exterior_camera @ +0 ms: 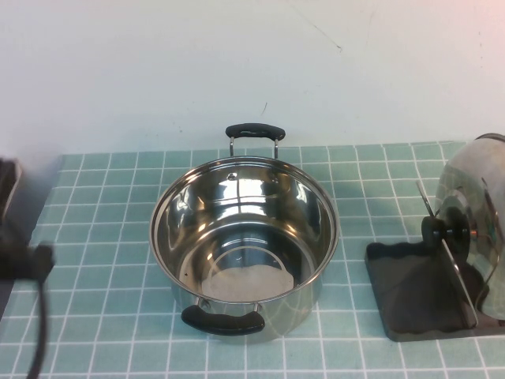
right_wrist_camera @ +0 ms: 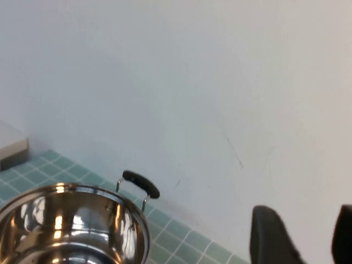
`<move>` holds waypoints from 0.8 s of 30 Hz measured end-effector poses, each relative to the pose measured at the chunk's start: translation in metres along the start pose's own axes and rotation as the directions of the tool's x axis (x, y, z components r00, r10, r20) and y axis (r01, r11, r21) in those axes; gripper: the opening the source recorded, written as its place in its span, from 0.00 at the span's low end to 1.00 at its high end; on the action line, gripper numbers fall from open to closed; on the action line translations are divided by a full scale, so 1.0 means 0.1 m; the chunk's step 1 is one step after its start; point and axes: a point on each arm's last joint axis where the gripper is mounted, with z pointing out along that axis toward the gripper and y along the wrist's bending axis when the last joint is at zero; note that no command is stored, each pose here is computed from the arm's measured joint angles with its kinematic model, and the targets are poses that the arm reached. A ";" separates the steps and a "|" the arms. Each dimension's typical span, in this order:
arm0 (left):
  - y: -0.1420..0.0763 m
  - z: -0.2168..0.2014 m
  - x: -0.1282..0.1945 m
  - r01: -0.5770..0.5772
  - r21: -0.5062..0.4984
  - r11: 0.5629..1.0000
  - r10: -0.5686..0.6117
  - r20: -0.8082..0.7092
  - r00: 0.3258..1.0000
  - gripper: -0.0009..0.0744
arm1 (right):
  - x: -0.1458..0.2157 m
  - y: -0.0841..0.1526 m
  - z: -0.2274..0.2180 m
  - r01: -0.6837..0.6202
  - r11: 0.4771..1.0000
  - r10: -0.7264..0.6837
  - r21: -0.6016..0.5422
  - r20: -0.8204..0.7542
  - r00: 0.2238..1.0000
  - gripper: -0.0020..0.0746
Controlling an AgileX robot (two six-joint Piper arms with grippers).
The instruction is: Put pot lid on rack
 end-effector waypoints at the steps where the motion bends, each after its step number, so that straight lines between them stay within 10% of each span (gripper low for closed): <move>1: 0.03 -0.08 0.06 0.006 0.001 1.000 -0.006 0.010 1.000 0.01 | -0.02 0.04 -0.07 0.020 1.000 -0.021 0.006 0.021 1.000 0.37; 8: 0.15 -0.55 0.34 0.043 0.038 0.998 -0.048 0.139 0.989 0.01 | -0.04 0.40 -0.55 0.108 0.994 -0.110 0.021 0.169 0.980 0.06; 24: 0.18 -0.73 0.85 0.044 0.037 0.998 -0.049 0.151 0.987 0.01 | 0.63 0.70 -0.63 0.030 0.999 -0.021 -0.044 0.209 0.978 0.02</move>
